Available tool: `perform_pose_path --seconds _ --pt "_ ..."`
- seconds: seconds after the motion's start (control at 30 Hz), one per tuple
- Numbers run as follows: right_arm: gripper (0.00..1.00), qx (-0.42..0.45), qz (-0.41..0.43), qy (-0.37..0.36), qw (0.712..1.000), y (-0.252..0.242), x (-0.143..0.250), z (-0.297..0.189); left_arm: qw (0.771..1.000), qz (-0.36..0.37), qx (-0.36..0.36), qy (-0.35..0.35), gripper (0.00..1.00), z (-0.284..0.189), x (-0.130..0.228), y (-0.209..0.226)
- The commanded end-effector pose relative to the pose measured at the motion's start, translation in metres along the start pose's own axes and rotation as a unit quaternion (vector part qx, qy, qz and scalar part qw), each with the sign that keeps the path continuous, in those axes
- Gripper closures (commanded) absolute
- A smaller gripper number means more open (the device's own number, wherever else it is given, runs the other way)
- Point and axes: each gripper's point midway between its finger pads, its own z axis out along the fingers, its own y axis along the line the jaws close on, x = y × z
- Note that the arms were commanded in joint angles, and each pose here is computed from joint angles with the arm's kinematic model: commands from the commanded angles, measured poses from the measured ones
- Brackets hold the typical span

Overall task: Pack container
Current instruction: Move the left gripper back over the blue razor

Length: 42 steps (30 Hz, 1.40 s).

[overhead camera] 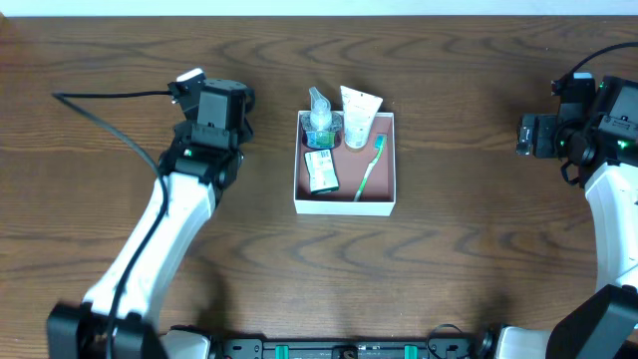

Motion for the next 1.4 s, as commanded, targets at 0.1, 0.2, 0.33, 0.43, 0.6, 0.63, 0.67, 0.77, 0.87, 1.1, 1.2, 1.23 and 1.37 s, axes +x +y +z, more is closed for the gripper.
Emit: perform_pose_path --seconds 0.1,0.2,0.33,0.43,0.6,0.63,0.67,0.77,0.87,1.1,1.2,1.23,1.37 --pt "0.01 -0.006 -0.009 -0.002 1.0 0.004 -0.002 0.001 0.998 -0.004 -0.04 0.046 0.34 0.04 0.022 0.017" --pt "0.01 -0.006 -0.009 -0.002 1.0 0.004 -0.002 0.001 0.995 -0.034 -0.049 0.081 0.34 0.054 0.038 0.026" --pt "0.01 -0.006 -0.009 -0.002 1.0 0.004 -0.002 0.001 0.987 -0.081 -0.039 0.131 0.34 0.072 0.056 0.032" --pt "0.01 -0.006 -0.009 -0.002 1.0 0.004 -0.002 0.001 0.983 -0.092 -0.042 0.152 0.35 0.083 0.065 0.039" --pt "0.01 -0.006 -0.009 -0.002 1.0 0.004 -0.002 0.001 0.979 -0.094 -0.06 0.168 0.37 0.098 0.077 0.05" --pt "0.01 -0.006 -0.009 -0.002 1.0 0.004 -0.002 0.001 0.98 -0.095 -0.06 0.167 0.37 0.099 0.077 0.05" --pt "0.01 -0.006 -0.009 -0.002 1.0 0.004 -0.002 0.001 0.98 -0.095 -0.059 0.166 0.37 0.1 0.076 0.049" --pt "0.01 -0.006 -0.009 -0.002 1.0 0.004 -0.002 0.001 0.98 -0.096 -0.058 0.165 0.39 0.1 0.076 0.049" --pt "0.01 -0.006 -0.009 -0.002 1.0 0.004 -0.002 0.001 0.978 -0.093 -0.066 0.176 0.39 0.098 0.081 0.052" --pt "0.01 -0.006 -0.009 -0.002 1.0 0.004 -0.002 0.001 0.969 -0.068 -0.055 0.232 0.4 0.083 0.086 0.051" --pt "0.01 -0.006 -0.009 -0.002 1.0 0.004 -0.002 0.001 0.968 -0.036 -0.052 0.241 0.4 0.07 0.065 0.046" --pt "0.01 -0.006 -0.009 -0.002 1.0 0.004 -0.002 0.001 0.969 -0.027 -0.05 0.242 0.4 0.063 0.053 0.043" --pt "0.01 -0.006 -0.009 -0.002 1.0 0.004 -0.002 0.001 0.971 -0.029 -0.047 0.232 0.4 0.046 0.016 0.039"
